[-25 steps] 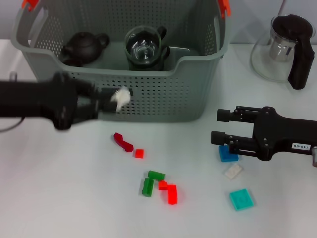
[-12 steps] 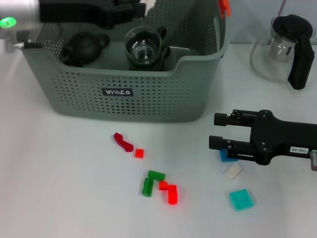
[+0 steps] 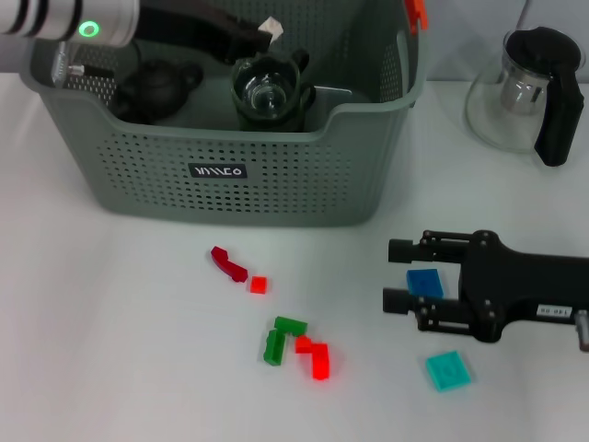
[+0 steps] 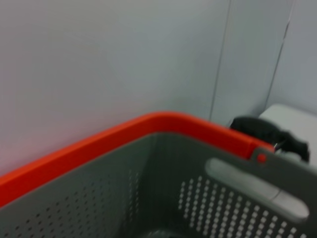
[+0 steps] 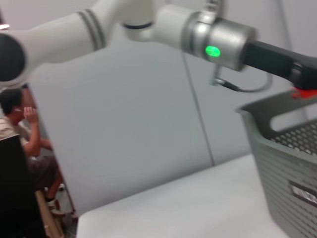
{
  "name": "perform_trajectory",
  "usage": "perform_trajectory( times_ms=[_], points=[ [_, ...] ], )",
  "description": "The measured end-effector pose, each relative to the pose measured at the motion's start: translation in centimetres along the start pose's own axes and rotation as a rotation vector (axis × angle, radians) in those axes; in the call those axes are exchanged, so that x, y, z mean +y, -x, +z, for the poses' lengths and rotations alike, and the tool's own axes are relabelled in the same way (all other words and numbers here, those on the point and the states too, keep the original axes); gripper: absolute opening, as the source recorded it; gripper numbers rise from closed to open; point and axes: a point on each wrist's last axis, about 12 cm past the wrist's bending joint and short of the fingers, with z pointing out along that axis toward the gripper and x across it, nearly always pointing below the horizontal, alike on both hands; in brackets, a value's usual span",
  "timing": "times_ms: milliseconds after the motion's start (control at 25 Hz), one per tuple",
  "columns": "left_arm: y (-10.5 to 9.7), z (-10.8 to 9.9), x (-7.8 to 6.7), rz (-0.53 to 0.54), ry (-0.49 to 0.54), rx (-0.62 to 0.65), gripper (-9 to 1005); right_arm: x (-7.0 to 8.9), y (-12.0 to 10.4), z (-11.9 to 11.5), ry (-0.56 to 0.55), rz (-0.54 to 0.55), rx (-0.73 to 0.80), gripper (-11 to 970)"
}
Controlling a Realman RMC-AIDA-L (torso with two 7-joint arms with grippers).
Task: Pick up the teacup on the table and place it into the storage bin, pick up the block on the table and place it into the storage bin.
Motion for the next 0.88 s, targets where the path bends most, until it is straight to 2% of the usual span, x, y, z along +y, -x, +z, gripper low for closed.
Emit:
perform_trajectory(
  times_ms=[240, 520, 880],
  points=[
    [-0.3, 1.7, -0.6, 0.048, 0.062, 0.064, 192, 0.6, -0.8, 0.1, 0.018, -0.042, -0.025, 666],
    [-0.5, 3.6, -0.8, 0.042, 0.13, 0.108, 194, 0.6, -0.8, 0.0, 0.006, -0.039, -0.038, 666],
    [0.1, 2.6, -1.6, 0.051, 0.143, 0.057, 196, 0.6, -0.9, -0.3, -0.005, -0.033, -0.045, 666]
  ],
)
